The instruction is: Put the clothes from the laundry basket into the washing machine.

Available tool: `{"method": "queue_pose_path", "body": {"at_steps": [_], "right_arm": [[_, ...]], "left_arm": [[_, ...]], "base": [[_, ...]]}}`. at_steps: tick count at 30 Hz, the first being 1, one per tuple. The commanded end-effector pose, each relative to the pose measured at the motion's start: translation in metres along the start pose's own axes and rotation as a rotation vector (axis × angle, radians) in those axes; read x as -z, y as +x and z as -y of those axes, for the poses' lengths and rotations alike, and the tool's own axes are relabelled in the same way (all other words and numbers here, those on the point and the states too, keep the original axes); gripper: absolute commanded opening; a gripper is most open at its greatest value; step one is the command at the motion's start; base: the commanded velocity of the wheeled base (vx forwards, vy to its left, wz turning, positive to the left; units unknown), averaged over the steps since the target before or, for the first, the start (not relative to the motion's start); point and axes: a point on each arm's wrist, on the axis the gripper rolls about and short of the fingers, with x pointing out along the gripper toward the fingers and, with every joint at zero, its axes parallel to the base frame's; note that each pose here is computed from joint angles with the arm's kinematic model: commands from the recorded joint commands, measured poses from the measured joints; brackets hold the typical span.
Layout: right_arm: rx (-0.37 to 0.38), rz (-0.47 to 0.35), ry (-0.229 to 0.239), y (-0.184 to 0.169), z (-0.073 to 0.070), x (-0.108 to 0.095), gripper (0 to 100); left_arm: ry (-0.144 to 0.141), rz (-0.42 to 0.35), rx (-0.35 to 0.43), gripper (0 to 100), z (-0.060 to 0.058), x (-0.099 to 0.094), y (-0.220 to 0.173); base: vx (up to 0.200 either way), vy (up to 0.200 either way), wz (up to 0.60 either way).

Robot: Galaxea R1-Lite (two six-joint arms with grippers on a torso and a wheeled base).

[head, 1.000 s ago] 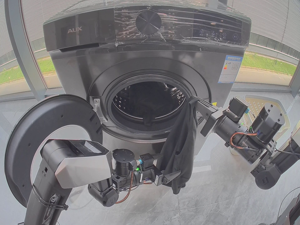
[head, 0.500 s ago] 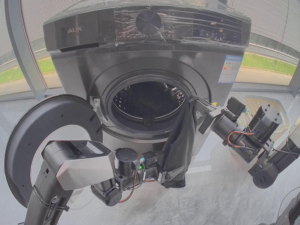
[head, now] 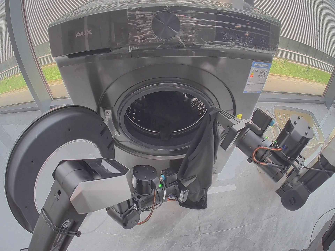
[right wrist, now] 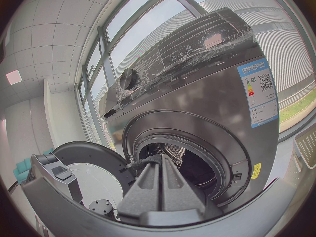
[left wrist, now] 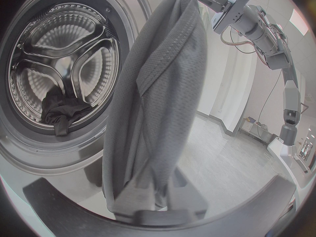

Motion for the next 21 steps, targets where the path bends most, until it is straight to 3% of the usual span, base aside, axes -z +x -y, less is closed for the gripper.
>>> {"method": "queue_pose_path", "body": {"at_steps": [1,4,8,14,17,21], "right_arm": [[-0.002,-0.001,-0.001,0.0,0.0,0.001,0],[0.003,-0.002,-0.002,0.0,0.001,0.0,0],[0.028,-0.003,-0.009,-0.002,0.009,0.0,0],[0.071,-0.011,-0.02,-0.005,0.024,0.0,0],[0.073,-0.02,-0.022,-0.009,0.025,0.0,0],[0.064,-0.036,-0.022,-0.015,0.022,0.001,0]], "left_arm": [[0.003,0.004,-0.012,0,-0.004,0.0,-0.001],[0.007,0.017,-0.042,0,-0.01,-0.008,-0.005],[0.023,0.075,-0.087,0,-0.02,-0.046,-0.024],[0.058,0.157,-0.162,0,-0.022,-0.106,-0.075],[0.092,0.189,-0.204,0,-0.022,-0.13,-0.107],[0.098,0.226,-0.245,0,-0.017,-0.151,-0.144]], "base": [[0.0,0.0,0.0],[0.0,0.0,0.0],[0.0,0.0,0.0],[0.0,0.0,0.0],[0.0,0.0,0.0],[0.0,0.0,0.0]]}}
